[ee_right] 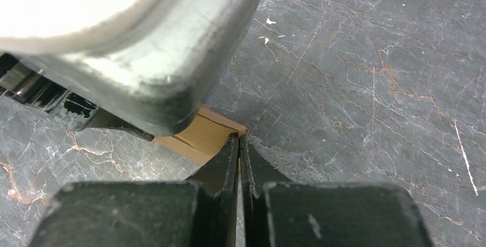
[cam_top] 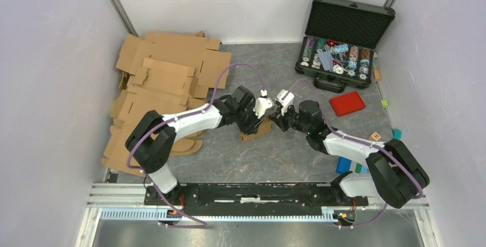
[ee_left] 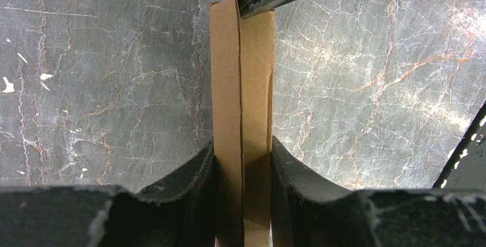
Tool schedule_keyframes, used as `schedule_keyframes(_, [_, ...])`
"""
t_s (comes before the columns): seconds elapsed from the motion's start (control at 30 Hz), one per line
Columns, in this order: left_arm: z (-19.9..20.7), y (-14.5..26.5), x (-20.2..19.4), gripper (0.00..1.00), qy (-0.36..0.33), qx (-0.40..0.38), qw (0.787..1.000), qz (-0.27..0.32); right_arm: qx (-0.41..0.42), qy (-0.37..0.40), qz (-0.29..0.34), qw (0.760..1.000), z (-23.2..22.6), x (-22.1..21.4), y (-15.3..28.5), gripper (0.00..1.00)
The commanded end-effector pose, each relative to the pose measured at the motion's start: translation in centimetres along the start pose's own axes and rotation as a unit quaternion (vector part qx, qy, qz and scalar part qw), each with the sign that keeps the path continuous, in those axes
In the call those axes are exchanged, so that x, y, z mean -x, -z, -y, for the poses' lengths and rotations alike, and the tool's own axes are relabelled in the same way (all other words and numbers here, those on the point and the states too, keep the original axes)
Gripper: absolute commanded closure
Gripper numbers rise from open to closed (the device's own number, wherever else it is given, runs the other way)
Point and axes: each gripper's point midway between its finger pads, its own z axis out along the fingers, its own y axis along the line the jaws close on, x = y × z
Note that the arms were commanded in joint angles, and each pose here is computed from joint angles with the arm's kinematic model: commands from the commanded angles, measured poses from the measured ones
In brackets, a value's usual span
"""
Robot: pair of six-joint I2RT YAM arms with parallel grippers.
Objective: Fold the paper box
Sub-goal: Close the paper box at the center of the board.
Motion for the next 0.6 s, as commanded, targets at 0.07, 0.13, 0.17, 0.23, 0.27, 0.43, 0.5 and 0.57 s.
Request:
schedule_keyframes(0.07, [0.02,-0.4,0.18,0.75,-0.01,-0.006,1.0,-0.004,-0.006,-0.007,0.027,1.0,0.35,2.6,-0.29,0.98])
schedule_keyframes(0.13, [0.01,-0.42,0.1,0.75,-0.009,-0.004,1.0,-0.006,-0.006,-0.017,0.016,1.0,0.27,2.5,-0.21,0.99])
schedule_keyframes(0.17, [-0.01,-0.45,0.11,0.75,-0.009,-0.004,1.0,-0.006,-0.007,-0.02,0.011,1.0,0.31,2.47,-0.14,1.0])
schedule_keyframes(0.23, [0.0,-0.47,0.1,0.75,-0.009,-0.005,1.0,-0.007,-0.012,-0.022,0.004,1.0,0.49,2.7,-0.04,1.0])
schedule_keyframes(0.27, [0.0,-0.46,0.13,0.75,-0.01,-0.004,1.0,-0.007,-0.014,-0.036,0.0,0.999,0.44,2.78,0.0,1.0])
schedule_keyframes(0.43, [-0.18,-0.51,-0.16,0.75,-0.012,0.003,1.0,-0.015,-0.006,-0.076,-0.038,0.996,0.05,2.87,-0.19,1.0])
schedule_keyframes(0.5, [-0.14,-0.54,-0.1,0.76,-0.012,0.003,1.0,-0.015,-0.002,-0.089,-0.052,0.995,-0.13,2.73,-0.19,1.0])
schedule_keyframes(0.57, [-0.12,-0.56,-0.09,0.76,-0.013,0.004,1.0,-0.015,0.0,-0.097,-0.057,0.994,-0.29,2.76,-0.18,1.0])
